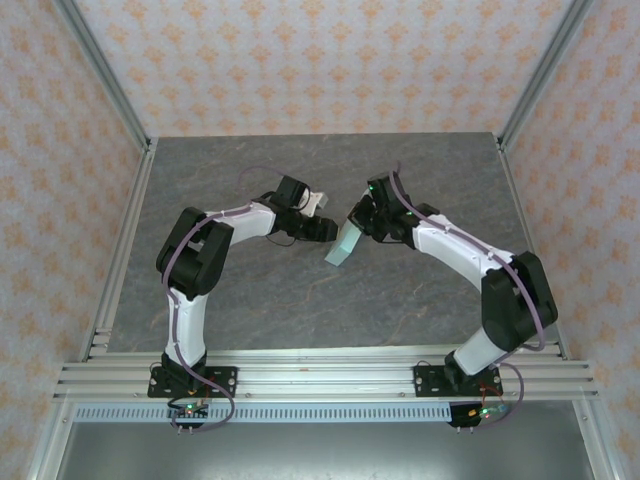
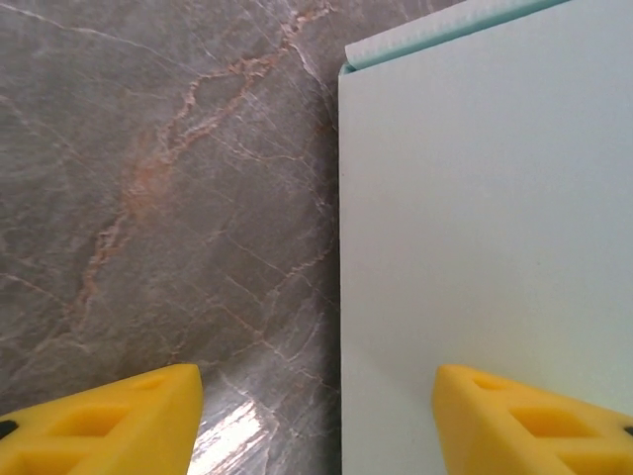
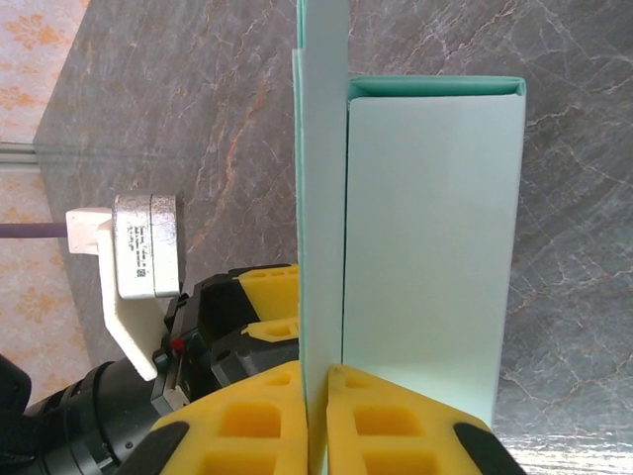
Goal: Fold the paper box
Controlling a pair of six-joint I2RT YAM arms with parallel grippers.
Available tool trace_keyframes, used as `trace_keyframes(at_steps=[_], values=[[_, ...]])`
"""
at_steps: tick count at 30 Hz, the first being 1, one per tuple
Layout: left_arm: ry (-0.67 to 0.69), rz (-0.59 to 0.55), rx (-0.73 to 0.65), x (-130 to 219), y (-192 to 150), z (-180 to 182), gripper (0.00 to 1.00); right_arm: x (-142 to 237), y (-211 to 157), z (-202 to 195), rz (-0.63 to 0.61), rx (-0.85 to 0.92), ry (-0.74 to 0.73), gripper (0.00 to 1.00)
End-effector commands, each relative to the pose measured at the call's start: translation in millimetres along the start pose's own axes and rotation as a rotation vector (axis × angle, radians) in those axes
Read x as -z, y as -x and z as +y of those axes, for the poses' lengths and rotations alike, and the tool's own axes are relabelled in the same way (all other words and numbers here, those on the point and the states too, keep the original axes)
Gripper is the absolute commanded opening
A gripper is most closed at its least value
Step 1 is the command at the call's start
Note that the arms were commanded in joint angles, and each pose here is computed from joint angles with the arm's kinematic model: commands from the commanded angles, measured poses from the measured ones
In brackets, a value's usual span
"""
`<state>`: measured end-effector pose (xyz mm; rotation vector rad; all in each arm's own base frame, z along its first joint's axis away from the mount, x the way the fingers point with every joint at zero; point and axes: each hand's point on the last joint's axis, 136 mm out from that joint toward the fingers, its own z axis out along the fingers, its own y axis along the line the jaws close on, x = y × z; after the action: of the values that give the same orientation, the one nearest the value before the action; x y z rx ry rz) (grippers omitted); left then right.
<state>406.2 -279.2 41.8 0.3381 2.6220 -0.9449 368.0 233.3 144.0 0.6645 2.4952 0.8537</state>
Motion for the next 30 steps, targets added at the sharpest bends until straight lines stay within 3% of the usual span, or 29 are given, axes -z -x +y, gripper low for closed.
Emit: trace_keyframes(at_steps=[1, 7, 12, 17, 21, 30], values=[[0.1, -0.029, -0.053, 14, 6, 1, 0.64, -9, 1, -17, -0.006, 0.031, -0.108, 0.09], [0.221, -0.18, -0.074, 54, 25, 14, 0.67, -9, 5, -14, -0.006, 0.046, -0.132, 0.09], [0.293, -0.301, -0.117, 86, 19, 21, 0.71, -12, 6, -8, -0.005, 0.055, -0.13, 0.08], [0.296, -0.238, -0.115, 70, 11, 30, 0.7, -15, 6, -2, 0.0, 0.061, -0.121, 0.07], [0.267, -0.269, -0.14, 74, 11, 23, 0.69, -12, 8, -1, -0.004, 0.069, -0.128, 0.07], [0.248, -0.332, -0.37, 95, -14, 3, 0.7, -11, 8, 1, -0.003, 0.079, -0.133, 0.06]])
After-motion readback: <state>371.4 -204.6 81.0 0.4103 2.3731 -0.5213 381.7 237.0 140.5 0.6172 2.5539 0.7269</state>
